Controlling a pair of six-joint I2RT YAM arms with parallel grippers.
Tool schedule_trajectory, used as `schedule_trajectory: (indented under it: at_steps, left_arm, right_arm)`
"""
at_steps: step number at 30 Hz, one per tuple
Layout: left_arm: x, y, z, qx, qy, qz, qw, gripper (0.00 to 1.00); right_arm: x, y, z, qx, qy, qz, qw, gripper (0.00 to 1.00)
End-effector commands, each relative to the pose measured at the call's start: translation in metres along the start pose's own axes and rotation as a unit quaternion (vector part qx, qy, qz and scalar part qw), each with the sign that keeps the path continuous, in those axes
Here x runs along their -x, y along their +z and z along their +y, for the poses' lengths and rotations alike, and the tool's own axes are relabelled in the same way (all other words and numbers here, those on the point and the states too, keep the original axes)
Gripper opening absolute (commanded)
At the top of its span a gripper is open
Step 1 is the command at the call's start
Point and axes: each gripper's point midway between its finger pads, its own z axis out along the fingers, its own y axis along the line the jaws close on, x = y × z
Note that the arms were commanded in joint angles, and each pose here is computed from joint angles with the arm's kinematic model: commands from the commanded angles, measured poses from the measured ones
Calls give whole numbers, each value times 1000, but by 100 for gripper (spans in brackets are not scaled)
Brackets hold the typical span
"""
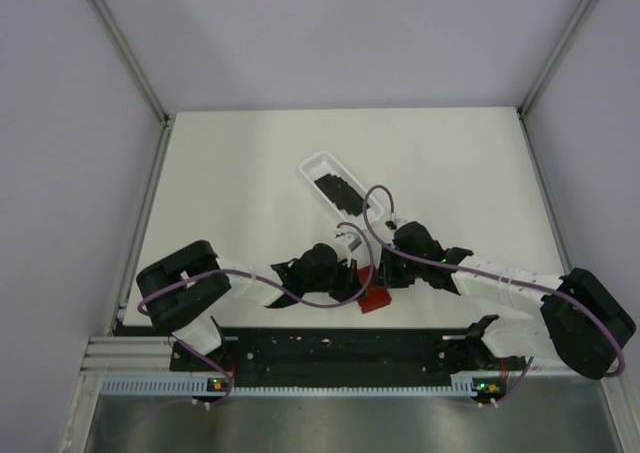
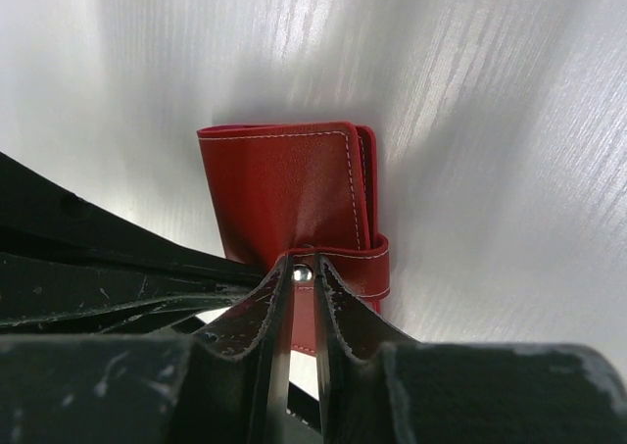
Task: Put the credit cards into the card holder
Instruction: Close the card holder at the corner of the board.
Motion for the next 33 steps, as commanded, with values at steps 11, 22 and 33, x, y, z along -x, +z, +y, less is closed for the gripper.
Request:
schedule_trajectory:
  at_steps: [11, 22, 33]
  left_arm:
    - [-7, 2, 2, -2, -4, 9, 1000, 0]
    - [-9, 2, 3, -2, -7, 8, 1000, 0]
    - [-11, -1, 4, -2, -7, 8, 1000, 0]
  right_arm:
    - [8, 5, -1, -24, -3, 12, 1000, 15]
    - [1, 10, -3, -74, -25, 43, 996, 21]
    - [-9, 16, -1, -113, -52, 63, 990, 15]
